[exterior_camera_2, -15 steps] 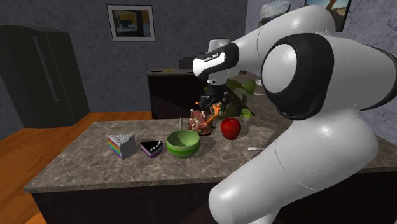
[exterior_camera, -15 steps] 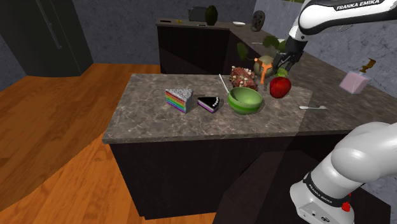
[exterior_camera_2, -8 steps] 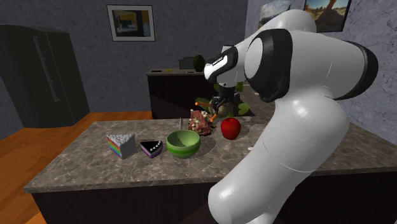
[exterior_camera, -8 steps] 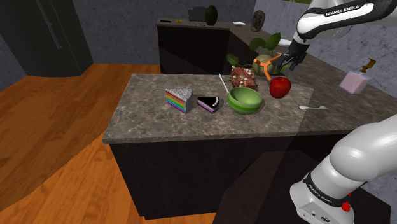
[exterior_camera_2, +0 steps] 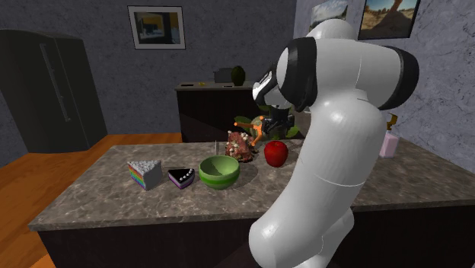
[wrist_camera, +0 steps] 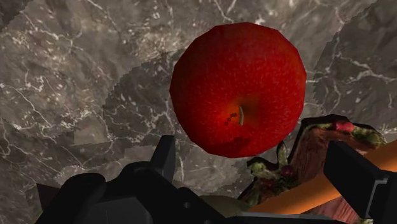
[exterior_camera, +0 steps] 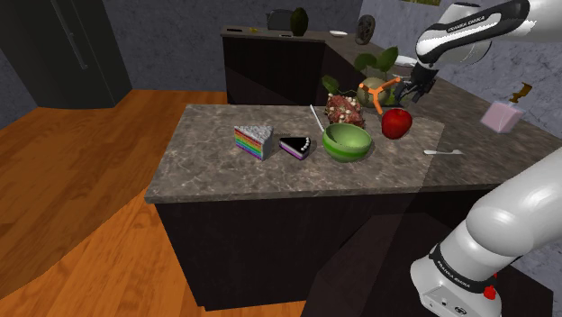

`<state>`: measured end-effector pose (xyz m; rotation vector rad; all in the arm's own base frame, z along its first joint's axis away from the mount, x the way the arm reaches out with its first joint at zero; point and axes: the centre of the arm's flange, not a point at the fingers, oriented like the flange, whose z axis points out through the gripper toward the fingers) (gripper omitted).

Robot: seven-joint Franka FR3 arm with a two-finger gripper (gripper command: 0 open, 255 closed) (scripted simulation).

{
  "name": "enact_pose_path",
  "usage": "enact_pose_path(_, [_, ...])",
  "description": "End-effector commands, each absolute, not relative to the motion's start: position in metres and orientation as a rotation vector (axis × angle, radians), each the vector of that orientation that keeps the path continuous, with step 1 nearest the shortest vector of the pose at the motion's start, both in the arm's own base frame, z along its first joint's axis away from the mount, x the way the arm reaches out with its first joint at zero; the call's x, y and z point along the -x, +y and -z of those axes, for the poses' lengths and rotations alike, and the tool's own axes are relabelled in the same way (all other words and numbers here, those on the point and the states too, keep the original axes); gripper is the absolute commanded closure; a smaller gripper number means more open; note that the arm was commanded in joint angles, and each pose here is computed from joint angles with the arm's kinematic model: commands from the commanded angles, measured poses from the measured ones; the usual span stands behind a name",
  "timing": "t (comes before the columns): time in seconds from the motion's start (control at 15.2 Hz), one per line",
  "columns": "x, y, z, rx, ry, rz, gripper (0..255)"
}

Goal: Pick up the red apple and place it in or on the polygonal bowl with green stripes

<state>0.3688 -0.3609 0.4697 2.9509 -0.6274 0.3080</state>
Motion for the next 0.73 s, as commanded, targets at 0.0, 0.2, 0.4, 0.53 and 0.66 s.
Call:
enact_pose_path(0.0, [-0.369,-0.363,-0.46,-2.95,-0.628,-0.309,0])
enact_pose_path(0.2, [-0.371,-0.365,-0.447,-2.95,-0.628,-0.309,0])
enact_pose_path(0.4, [-0.371,-0.365,-0.447,-2.95,-0.628,-0.309,0])
enact_pose_path(0.53, [-0.371,-0.365,-0.447,-2.95,-0.628,-0.309,0])
enact_pose_path(0.66, [-0.371,-0.365,-0.447,-2.95,-0.628,-0.309,0])
